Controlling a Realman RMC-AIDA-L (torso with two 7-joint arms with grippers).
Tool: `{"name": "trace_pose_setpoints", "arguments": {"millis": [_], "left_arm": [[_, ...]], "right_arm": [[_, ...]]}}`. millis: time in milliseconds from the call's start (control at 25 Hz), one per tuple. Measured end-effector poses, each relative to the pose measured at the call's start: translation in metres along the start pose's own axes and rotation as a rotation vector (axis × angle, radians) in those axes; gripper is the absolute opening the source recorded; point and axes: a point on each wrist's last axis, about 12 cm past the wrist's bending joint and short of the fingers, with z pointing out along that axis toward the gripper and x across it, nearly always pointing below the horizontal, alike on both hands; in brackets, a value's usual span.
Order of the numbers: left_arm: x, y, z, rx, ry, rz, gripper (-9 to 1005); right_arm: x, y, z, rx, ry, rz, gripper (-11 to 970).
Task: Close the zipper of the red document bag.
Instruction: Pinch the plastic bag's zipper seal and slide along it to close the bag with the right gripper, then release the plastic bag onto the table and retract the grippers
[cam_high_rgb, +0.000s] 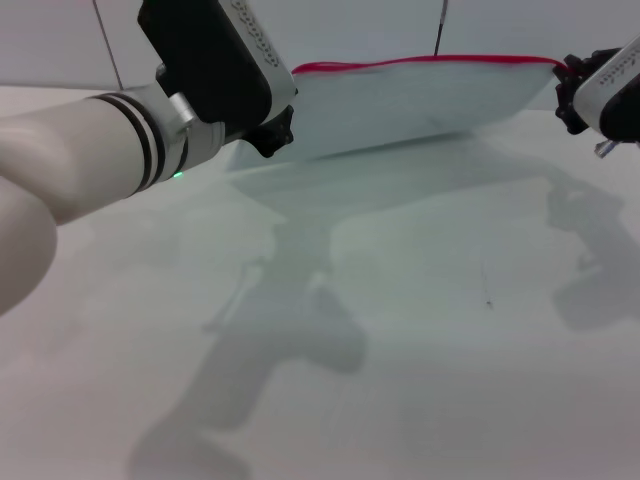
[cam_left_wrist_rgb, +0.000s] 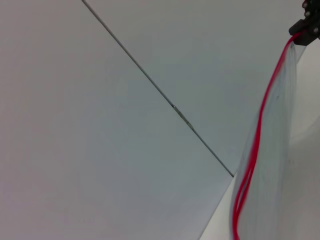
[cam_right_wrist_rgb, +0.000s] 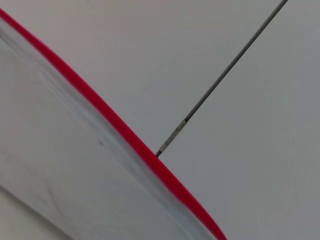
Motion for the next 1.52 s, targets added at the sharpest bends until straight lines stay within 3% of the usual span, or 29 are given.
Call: {"name": "trace_pose_setpoints", "arguments": {"millis": [400,600,680,880,920,1000,1240,1280,1320,1520], "left_arm": [[-0.004,-0.004,0.003,-0.01,-0.038,0.049,55],[-0.002,-0.004,0.008,-0.029,-0.068,0.034,95],[-0.002,-0.004,0.01,-0.04,-0.087,0.033,121],[-0.006,-0.007,0.01,-0.049,-0.142,-0.005,304],[-0.006,-0.007,0.01,-0.049,-0.142,-0.005,385],[-0.006,-0.005,0.01,-0.061,-0.169,-0.046,548],[0.016,0.005,0.005,-0.203,-0.288,-0.251,675],[0.03,0.002,-0.001,-0.297,-0.347,-0.302,696],[0.03,0.002,-0.001,-0.297,-0.347,-0.302,717],[0.07,-0.012,-0.009,-0.469,-0.451,-0.394,803]], "right_arm": [[0.007,0.001,-0.003,0.013,0.013,-0.022,223],[0.012,-0.004,-0.012,0.087,-0.02,0.018,423],[0.012,-0.004,-0.017,0.104,-0.037,0.047,432],[0.01,-0.002,-0.022,0.115,-0.075,0.173,453],[0.01,-0.002,-0.023,0.128,-0.087,0.203,457],[0.009,0.005,-0.027,0.16,-0.124,0.249,466],[0.002,0.031,-0.04,0.238,-0.227,0.329,468],[0.002,0.036,-0.042,0.259,-0.242,0.343,468],[0.002,0.041,-0.044,0.275,-0.253,0.354,468],[0.016,0.067,-0.053,0.352,-0.313,0.439,466]]}}
